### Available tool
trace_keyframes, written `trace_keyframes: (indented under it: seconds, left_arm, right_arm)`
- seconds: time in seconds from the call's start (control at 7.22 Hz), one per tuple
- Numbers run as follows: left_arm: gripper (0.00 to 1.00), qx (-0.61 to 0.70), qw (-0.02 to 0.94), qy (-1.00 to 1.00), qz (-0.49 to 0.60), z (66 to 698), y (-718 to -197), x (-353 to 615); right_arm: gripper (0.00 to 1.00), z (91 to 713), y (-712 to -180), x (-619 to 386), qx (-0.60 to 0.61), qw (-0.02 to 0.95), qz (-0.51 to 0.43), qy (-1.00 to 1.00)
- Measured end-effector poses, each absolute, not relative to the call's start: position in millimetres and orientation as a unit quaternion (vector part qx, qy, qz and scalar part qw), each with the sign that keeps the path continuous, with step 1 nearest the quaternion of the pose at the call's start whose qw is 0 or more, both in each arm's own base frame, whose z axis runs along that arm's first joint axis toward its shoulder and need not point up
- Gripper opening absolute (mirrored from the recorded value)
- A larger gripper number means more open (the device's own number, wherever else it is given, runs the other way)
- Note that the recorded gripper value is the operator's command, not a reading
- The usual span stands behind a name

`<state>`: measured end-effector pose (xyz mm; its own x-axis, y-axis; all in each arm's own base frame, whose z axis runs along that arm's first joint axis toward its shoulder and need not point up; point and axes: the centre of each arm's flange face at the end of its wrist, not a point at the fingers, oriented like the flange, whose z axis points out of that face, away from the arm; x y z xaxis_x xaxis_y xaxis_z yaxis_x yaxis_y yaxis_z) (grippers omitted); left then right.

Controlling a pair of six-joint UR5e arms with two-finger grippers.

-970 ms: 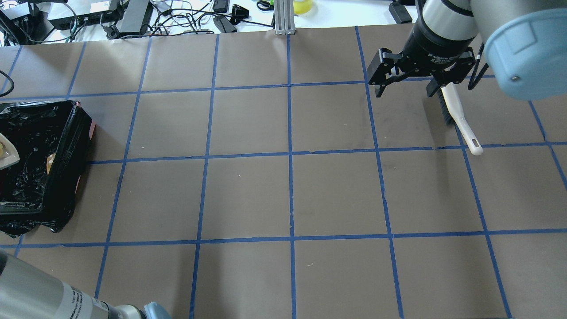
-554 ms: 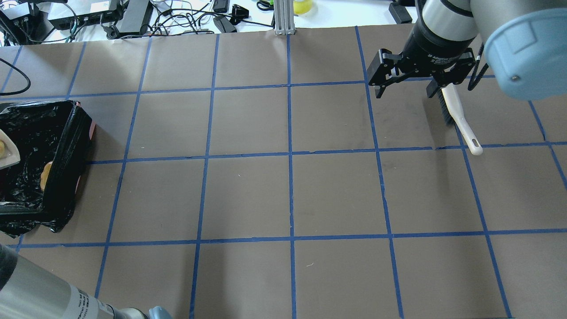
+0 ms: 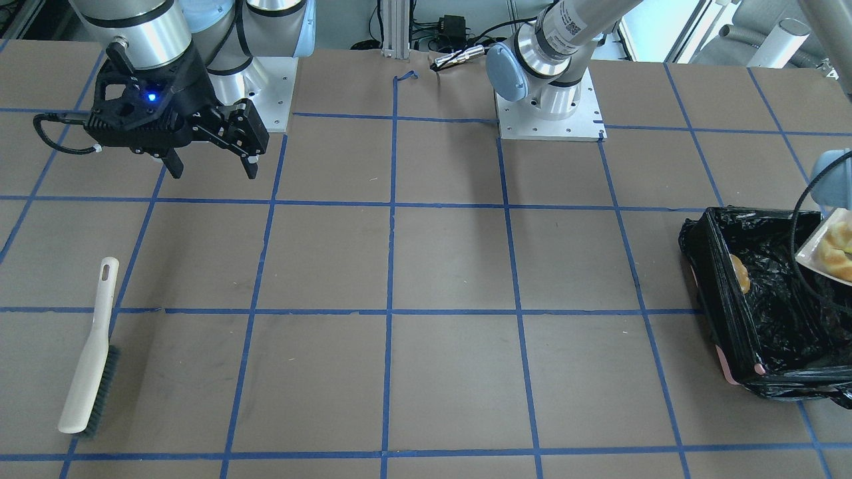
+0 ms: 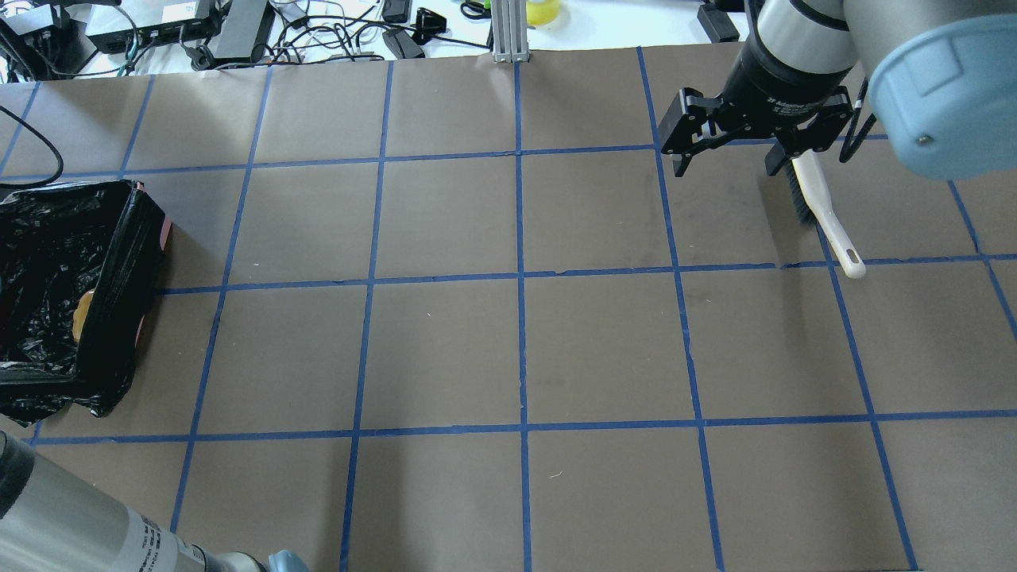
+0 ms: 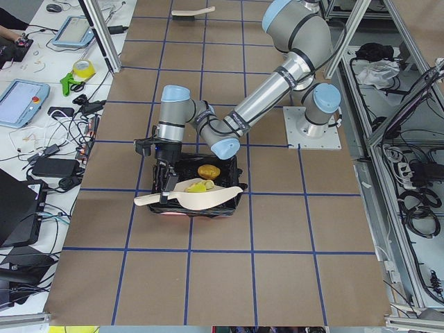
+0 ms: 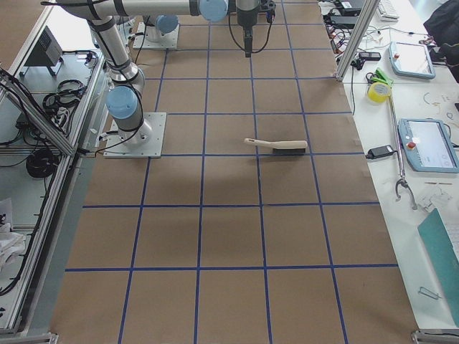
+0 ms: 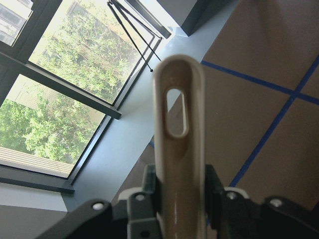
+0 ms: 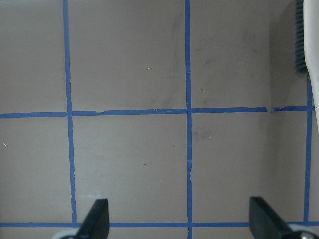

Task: Sweep and dump trash into bin
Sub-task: 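Hold the dustpan tipped over the black bin with the left gripper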

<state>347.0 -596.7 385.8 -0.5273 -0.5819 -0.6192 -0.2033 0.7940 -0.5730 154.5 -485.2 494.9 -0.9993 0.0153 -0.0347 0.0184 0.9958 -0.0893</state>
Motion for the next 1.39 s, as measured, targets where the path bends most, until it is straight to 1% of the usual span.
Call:
trace_keyframes:
  seconds: [0.55,0.83,1.11,1.39]
  left_arm:
    - [0.0,-0.261,0.435,0.798,-0.324,391.3,-612.2,314.9]
    - [0.0,-0.289,0.426,0.776,-0.363,379.2,-606.7,302.7]
    - [0.0,-0.3,0.424,0.764,-0.383,371.6,-598.9,296.3]
    - [0.0,-0.298,0.423,0.762,-0.39,383.5,-596.9,293.9]
  right_arm:
    - [1.0,493.8,-485.3,154.0,0.009,0.015,-0.043,0.999]
    - [1.0,494.0,-485.1,154.1,0.008,0.015,-0.043,0.999]
    - [1.0,493.8,-485.2,153.4,0.006,0.013,-0.043,0.999]
    - [1.0,492.5,-485.2,152.9,0.005,0.012,-0.042,0.999]
